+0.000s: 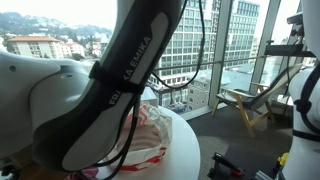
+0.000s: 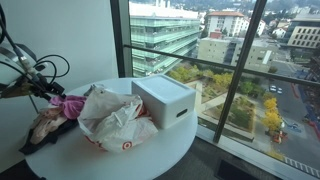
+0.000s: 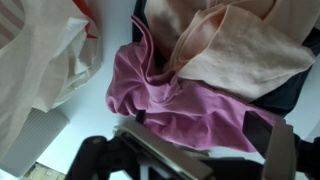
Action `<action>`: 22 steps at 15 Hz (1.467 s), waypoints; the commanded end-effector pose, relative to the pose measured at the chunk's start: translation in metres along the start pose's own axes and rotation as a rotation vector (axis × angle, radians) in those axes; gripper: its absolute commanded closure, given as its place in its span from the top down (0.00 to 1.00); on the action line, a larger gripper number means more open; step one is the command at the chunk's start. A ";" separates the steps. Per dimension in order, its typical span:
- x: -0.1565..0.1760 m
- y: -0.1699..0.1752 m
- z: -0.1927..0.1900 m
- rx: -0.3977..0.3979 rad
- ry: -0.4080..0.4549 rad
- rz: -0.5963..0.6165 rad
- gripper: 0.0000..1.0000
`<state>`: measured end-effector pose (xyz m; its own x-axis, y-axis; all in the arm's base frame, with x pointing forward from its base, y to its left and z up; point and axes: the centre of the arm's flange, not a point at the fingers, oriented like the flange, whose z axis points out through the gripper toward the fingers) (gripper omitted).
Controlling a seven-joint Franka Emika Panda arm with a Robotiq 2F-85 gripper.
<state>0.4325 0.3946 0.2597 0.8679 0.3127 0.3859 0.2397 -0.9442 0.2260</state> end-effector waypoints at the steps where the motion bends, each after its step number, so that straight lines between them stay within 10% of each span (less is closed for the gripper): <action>1: 0.024 -0.026 0.029 0.018 -0.001 0.018 1.00; 20: 0.017 -0.030 0.104 -0.199 0.072 0.128 1.00; 22: 0.016 -0.027 0.108 -0.211 0.061 0.127 0.74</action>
<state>0.4769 0.4130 0.1679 0.8582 0.2243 0.4617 0.0619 -0.9381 0.3407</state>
